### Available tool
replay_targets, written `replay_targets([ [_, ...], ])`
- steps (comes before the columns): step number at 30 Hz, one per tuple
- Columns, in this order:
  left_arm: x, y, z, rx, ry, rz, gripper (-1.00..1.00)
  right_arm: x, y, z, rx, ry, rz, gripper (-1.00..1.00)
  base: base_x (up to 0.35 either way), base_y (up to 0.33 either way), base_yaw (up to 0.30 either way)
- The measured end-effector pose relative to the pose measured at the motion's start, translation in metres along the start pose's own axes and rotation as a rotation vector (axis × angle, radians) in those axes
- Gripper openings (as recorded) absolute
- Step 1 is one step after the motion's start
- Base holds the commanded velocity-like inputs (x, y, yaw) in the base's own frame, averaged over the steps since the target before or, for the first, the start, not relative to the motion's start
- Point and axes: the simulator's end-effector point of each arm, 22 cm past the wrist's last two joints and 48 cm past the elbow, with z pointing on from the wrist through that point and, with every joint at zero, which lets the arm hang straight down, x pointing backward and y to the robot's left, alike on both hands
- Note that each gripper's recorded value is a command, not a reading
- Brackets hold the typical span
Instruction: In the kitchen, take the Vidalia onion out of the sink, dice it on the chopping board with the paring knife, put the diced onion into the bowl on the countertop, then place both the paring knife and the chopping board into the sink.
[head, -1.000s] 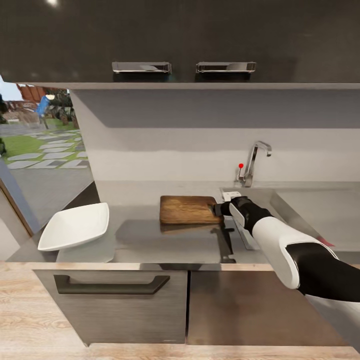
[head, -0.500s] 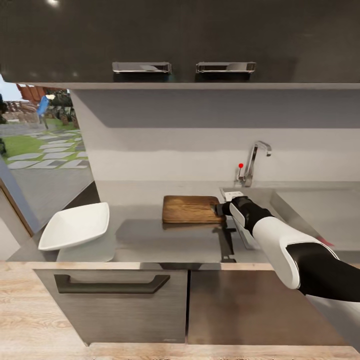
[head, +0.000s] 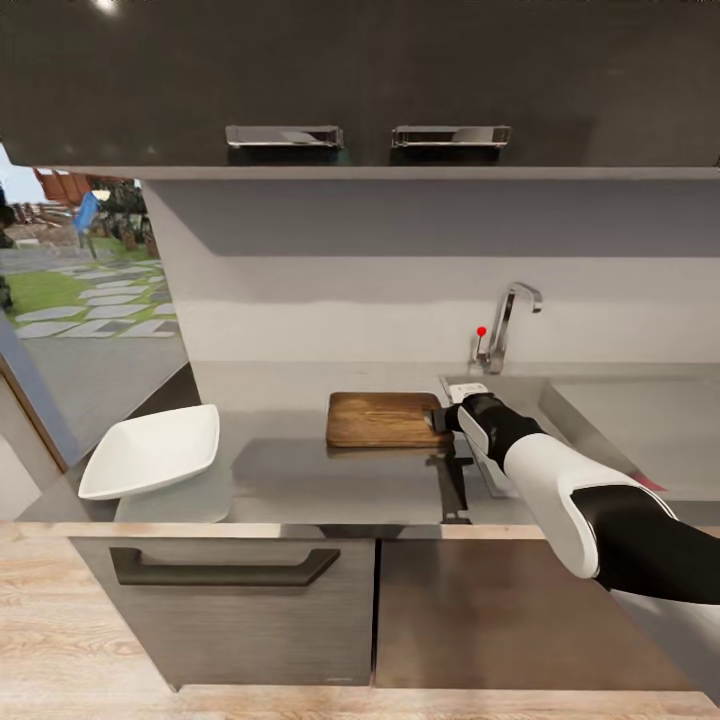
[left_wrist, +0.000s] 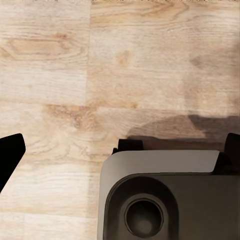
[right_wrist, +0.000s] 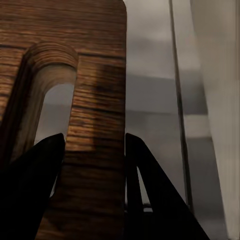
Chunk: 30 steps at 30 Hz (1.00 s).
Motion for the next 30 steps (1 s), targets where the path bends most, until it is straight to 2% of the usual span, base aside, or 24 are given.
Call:
replay_targets([
  [6,-0.003,0.000,0.000,0.000,-0.008,0.000,1.00,0.002,-0.002,-0.003,0.015,0.006,-0.017,-1.00,0.000,0.000,0.000],
  [30,-0.012,0.000,0.001,0.001,-0.031,-0.002,1.00,0.000,-0.001,-0.013,0.013,0.008,-0.012,-1.00,0.000,0.000,0.000],
])
